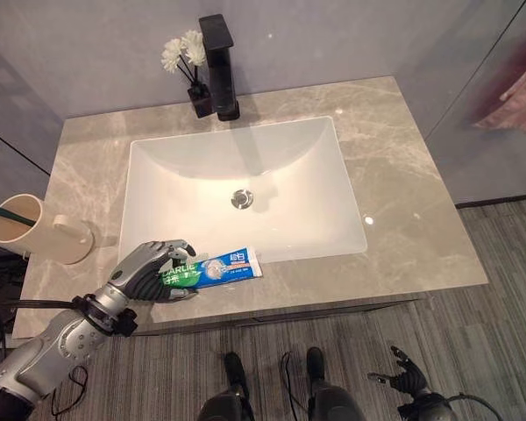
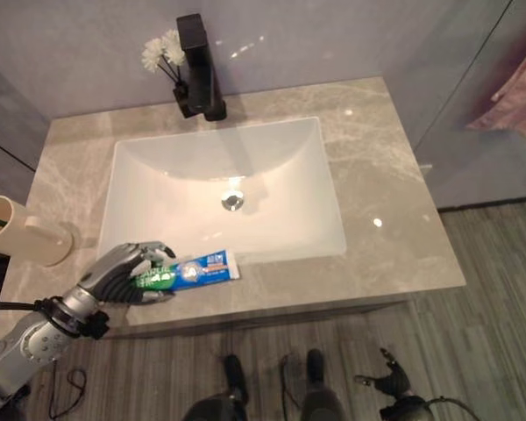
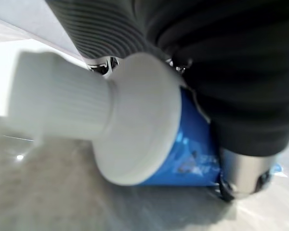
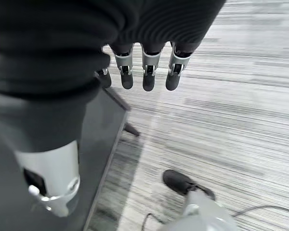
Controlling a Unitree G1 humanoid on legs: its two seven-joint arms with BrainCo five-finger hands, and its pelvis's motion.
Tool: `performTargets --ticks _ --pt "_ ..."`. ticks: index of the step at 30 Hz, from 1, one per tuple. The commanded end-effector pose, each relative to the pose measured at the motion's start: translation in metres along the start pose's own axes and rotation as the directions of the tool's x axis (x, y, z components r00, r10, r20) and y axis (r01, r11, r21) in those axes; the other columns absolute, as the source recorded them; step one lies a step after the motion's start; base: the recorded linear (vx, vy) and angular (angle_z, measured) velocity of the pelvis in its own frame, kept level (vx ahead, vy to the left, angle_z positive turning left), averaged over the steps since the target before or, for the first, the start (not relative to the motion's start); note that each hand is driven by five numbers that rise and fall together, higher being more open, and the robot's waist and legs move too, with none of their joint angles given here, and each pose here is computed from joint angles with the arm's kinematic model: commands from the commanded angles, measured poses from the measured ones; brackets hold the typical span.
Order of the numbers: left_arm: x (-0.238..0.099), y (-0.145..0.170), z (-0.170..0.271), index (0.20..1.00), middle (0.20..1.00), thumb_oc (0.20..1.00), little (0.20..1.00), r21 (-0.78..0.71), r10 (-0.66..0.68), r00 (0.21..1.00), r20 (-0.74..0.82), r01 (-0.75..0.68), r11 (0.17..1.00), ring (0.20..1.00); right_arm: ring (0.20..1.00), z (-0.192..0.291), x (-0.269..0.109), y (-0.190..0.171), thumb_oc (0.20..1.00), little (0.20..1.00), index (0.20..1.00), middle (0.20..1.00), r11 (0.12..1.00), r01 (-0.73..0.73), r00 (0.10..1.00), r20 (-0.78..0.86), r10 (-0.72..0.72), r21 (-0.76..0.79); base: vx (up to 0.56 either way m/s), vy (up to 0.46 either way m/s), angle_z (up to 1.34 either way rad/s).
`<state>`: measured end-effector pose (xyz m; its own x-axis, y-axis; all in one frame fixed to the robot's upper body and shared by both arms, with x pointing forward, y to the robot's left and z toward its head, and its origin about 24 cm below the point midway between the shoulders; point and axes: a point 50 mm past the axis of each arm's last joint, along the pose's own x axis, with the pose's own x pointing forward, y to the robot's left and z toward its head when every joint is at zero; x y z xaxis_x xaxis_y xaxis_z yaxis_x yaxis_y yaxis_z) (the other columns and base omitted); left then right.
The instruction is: Put brush and paste in cup on sink, flatten towel.
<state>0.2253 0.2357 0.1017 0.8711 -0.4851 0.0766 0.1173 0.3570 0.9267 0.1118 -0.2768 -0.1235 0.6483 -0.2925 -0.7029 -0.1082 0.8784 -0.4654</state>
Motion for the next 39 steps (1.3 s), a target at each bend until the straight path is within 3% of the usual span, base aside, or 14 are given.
performTargets --ticks 1,7,13,23,26,32,33,36,37,39 --pt "-0.003 -0.025 0.004 0.2 0.2 0.2 0.2 -0.002 -0.103 0.994 0.024 0.103 0.995 0.2 1.0 -0.007 0.002 -0.002 1.0 1.0 1.0 1.0 0.987 0.085 0.995 -0.065 -0.077 0.138 0.02 0.003 0.05" --pt "0.007 -0.021 -0.003 0.2 0.2 0.2 0.2 0.022 -0.021 1.0 -0.006 0.021 1.0 0.2 1.0 -0.046 -0.009 -0.006 1.0 1.0 1.0 1.0 0.878 0.264 0.94 -0.312 -0.141 0.4 0.01 0.001 0.09" --pt "0.019 -0.018 -0.007 0.2 0.2 0.2 0.2 -0.003 0.127 0.991 -0.045 -0.127 0.992 0.2 1.0 -0.076 -0.023 -0.014 1.0 1.0 1.0 1.0 0.641 0.482 0.849 -0.499 -0.174 0.597 0.01 0.006 0.06" --pt "0.029 -0.02 -0.005 0.2 0.2 0.2 0.2 -0.06 0.239 0.968 -0.079 -0.244 0.968 0.2 1.0 -0.079 -0.026 -0.056 1.0 1.0 1.0 1.0 0.388 0.634 0.773 -0.55 -0.315 0.669 0.0 0.001 0.01" --pt "0.035 -0.014 -0.002 0.2 0.2 0.2 0.2 -0.065 0.318 0.945 -0.073 -0.322 0.944 0.2 1.0 -0.066 -0.025 -0.09 1.0 1.0 1.0 1.0 0.312 0.664 0.733 -0.51 -0.451 0.679 0.0 0.0 0.0" --pt "0.039 0.005 0.004 0.2 0.2 0.2 0.2 -0.026 0.479 0.877 -0.042 -0.48 0.877 0.2 1.0 -0.009 -0.023 -0.135 1.0 1.0 1.0 1.0 0.298 0.619 0.665 -0.284 -0.69 0.726 0.0 0.0 0.0" --pt "0.041 0.017 0.007 0.2 0.2 0.2 0.2 0.004 0.542 0.84 -0.011 -0.542 0.841 0.2 1.0 0.026 -0.029 -0.155 1.0 1.0 1.0 1.0 0.321 0.573 0.61 -0.131 -0.782 0.755 0.0 0.0 0.0" --pt "0.044 0.036 0.014 0.2 0.2 0.2 0.2 0.048 0.612 0.788 0.061 -0.615 0.787 0.2 1.0 0.062 -0.044 -0.174 1.0 1.0 1.0 1.0 0.337 0.575 0.493 0.013 -0.87 0.745 0.0 0.0 0.0" --pt "0.044 0.036 0.015 0.2 0.2 0.2 0.2 0.049 0.614 0.787 0.062 -0.616 0.786 0.2 1.0 0.063 -0.044 -0.174 1.0 1.0 1.0 1.0 0.336 0.578 0.49 0.013 -0.872 0.743 0.0 0.0 0.0" --pt "0.046 0.06 0.021 0.2 0.2 0.2 0.2 0.083 0.684 0.718 0.126 -0.695 0.714 0.2 1.0 0.109 -0.062 -0.194 1.0 1.0 1.0 1.0 0.353 0.547 0.357 0.169 -0.919 0.759 0.0 0.0 0.0"
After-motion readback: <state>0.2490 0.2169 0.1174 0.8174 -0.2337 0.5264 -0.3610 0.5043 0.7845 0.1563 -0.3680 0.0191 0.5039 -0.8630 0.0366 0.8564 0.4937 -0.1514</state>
